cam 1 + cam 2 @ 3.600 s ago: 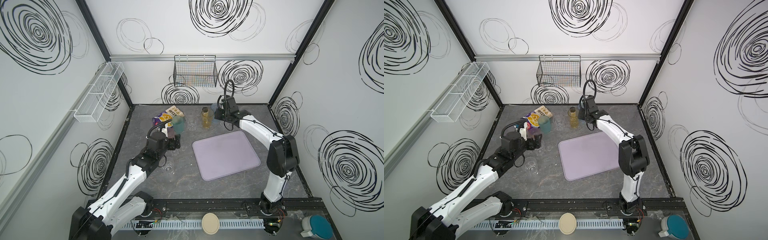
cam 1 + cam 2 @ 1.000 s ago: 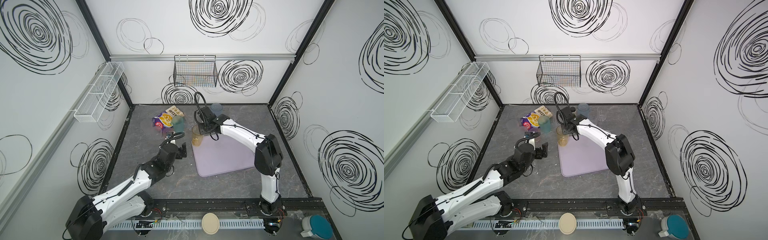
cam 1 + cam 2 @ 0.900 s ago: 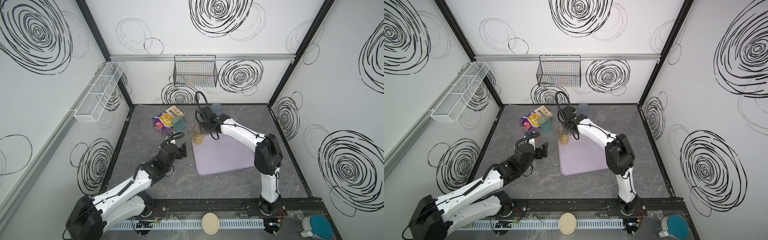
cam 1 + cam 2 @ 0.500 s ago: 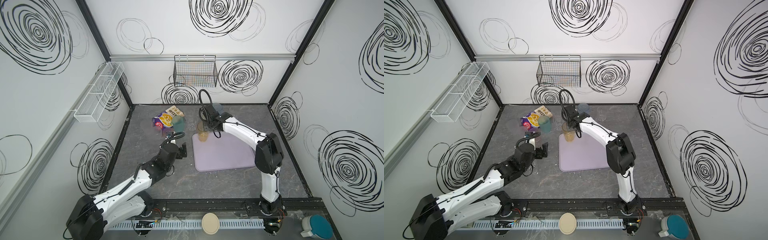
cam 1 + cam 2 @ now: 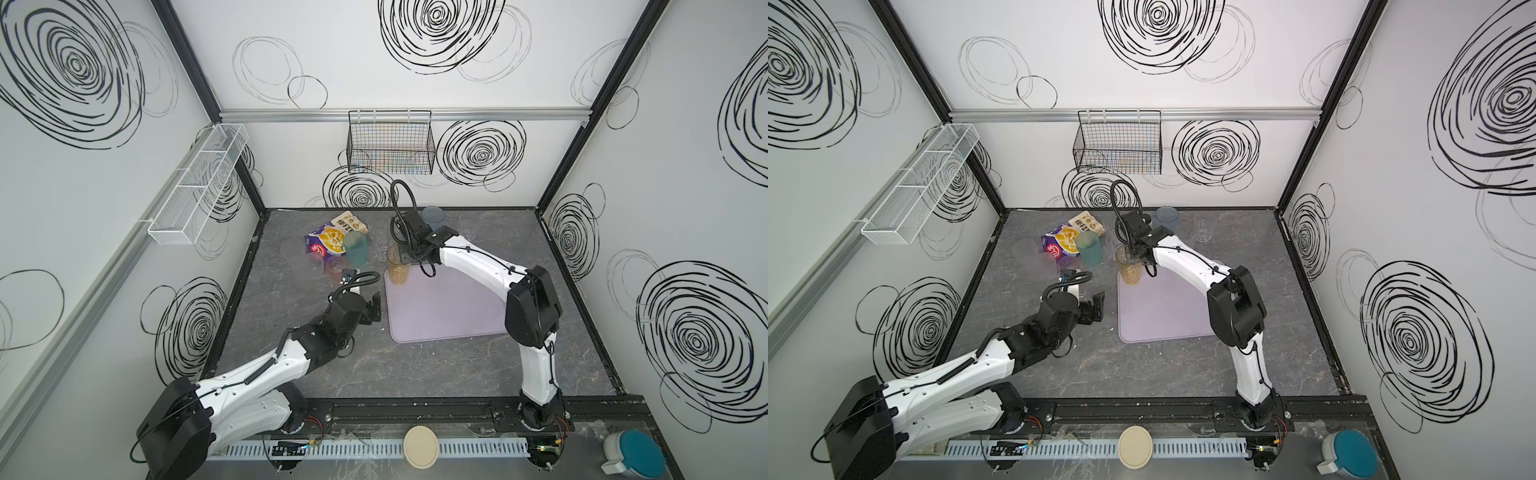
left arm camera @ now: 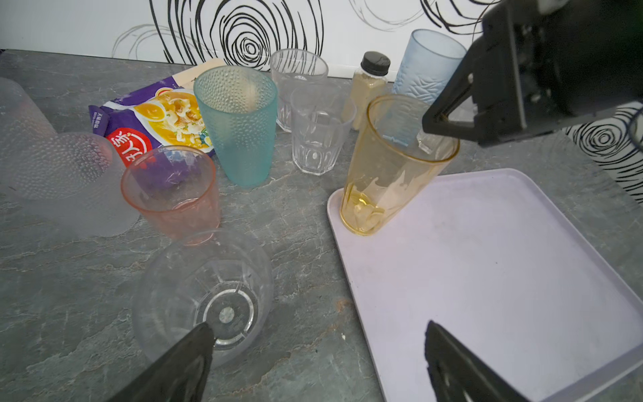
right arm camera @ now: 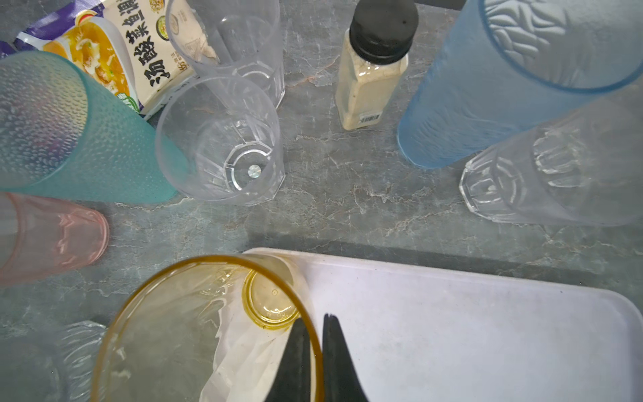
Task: Place the glasses into the tray
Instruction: 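Lower the yellow glass onto the tray's far corner and open the right gripper, then move the right gripper to the light blue glass and grasp it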
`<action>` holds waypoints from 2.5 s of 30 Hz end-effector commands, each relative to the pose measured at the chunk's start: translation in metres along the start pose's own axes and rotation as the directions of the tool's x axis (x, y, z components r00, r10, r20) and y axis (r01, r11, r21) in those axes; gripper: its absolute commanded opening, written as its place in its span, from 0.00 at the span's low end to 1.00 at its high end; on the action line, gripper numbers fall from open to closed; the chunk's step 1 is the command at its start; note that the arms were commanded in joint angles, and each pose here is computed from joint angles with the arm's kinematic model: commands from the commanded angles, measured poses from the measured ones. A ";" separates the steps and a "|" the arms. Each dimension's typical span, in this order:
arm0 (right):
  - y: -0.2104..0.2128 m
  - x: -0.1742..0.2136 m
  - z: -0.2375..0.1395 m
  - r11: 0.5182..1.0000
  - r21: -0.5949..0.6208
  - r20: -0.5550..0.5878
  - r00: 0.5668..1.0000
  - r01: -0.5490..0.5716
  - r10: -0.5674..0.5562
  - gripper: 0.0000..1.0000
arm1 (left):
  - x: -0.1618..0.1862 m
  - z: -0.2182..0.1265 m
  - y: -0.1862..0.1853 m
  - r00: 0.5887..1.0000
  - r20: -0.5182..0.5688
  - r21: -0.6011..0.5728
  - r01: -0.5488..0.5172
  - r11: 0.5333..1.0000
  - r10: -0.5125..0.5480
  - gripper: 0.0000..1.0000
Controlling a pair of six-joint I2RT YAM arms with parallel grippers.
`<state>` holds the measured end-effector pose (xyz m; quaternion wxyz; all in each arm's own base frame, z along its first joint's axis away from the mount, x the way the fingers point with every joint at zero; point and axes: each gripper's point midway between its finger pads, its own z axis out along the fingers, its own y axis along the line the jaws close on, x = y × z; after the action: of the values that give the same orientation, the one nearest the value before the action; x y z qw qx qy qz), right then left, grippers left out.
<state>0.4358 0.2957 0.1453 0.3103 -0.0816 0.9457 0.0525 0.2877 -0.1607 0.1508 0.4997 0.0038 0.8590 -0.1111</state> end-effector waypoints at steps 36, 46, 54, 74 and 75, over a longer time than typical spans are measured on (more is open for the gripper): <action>-0.169 -0.097 -0.048 0.941 -0.154 0.283 0.899 -0.300 0.333 0.47 | -0.061 -0.006 -0.076 0.981 0.196 0.281 -0.045 0.959 -0.011 0.99; -0.168 -0.121 0.009 0.937 -0.150 0.247 0.906 -0.316 0.345 0.43 | -0.012 0.025 -0.084 0.990 0.069 0.227 -0.133 0.965 0.120 0.98; -0.171 -0.128 0.041 0.942 -0.128 0.222 0.917 -0.311 0.332 0.40 | 0.012 0.030 -0.102 0.990 -0.038 0.329 -0.113 0.937 0.132 1.00; -0.166 -0.126 0.073 0.964 -0.043 0.199 0.944 -0.261 0.265 0.13 | 0.022 0.027 -0.112 0.977 -0.208 0.521 0.074 0.850 0.042 0.94; -0.165 -0.128 0.069 0.966 -0.037 0.206 0.944 -0.256 0.258 0.11 | 0.021 0.027 -0.111 0.977 -0.207 0.516 0.071 0.854 0.043 0.94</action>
<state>0.6056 0.1591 0.1497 0.3880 0.0507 0.9116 0.1261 0.2822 -0.2712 0.1245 0.3744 0.1462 0.8553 -0.3270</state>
